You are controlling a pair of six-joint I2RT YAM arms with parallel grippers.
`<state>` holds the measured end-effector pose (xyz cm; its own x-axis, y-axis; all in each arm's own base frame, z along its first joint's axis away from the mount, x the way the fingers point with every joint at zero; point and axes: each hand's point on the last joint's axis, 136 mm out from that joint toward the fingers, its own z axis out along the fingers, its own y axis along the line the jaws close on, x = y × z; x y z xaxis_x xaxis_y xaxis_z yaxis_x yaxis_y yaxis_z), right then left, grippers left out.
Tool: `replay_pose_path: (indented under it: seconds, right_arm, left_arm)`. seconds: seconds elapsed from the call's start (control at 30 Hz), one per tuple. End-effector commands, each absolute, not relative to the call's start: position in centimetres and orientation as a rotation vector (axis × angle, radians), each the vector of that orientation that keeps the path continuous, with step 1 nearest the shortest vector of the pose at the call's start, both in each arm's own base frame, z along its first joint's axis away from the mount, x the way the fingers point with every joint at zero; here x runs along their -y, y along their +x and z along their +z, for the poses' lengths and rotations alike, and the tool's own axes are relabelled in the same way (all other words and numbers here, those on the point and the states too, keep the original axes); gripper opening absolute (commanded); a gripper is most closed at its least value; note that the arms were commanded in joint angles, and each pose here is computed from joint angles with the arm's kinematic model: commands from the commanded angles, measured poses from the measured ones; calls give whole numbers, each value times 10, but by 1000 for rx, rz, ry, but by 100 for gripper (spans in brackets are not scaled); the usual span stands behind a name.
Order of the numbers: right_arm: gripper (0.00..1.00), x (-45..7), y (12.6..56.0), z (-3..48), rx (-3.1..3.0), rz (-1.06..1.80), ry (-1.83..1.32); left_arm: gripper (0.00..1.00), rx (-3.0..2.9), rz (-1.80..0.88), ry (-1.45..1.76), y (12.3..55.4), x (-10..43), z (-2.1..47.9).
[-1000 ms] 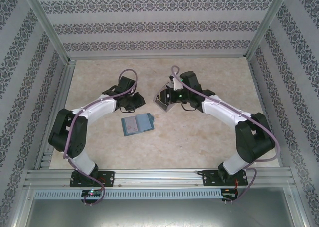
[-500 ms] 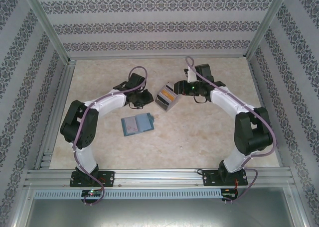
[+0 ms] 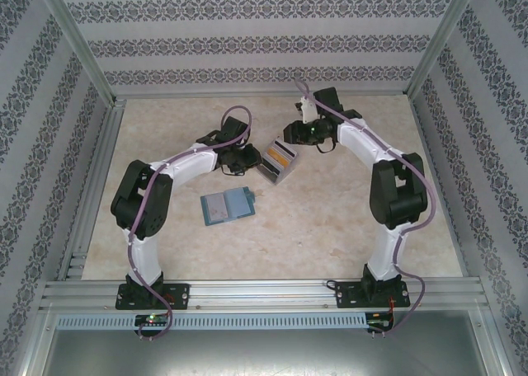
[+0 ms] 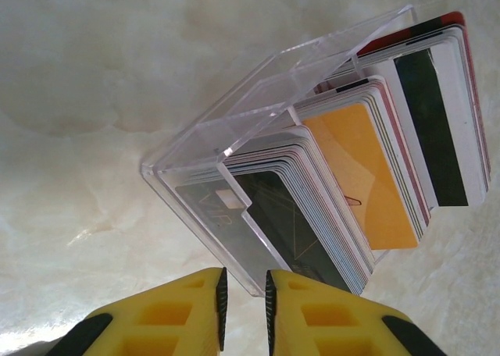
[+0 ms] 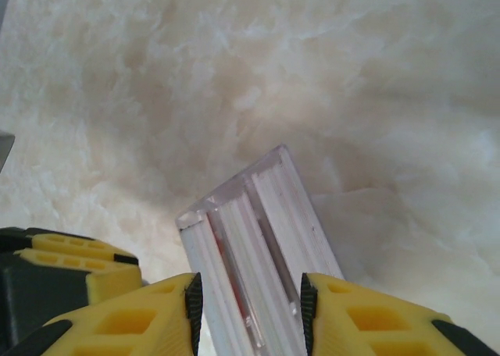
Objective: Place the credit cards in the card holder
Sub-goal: Pick up the credit card from the storage box.
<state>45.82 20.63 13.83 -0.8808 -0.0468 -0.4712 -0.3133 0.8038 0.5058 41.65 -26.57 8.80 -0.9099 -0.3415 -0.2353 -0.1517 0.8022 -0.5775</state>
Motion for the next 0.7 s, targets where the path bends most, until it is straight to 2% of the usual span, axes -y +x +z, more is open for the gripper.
replay_pose_path:
  seconds: [0.0,0.67]
  right_arm:
    - [41,-197,457,128,-2628,771,-319]
    - [42,-189,477,102,-2754,669,-360]
  left_arm:
    - [24,-2656,-838,-361,416,276,93]
    - [24,-2697,-849,-338,405,293,77]
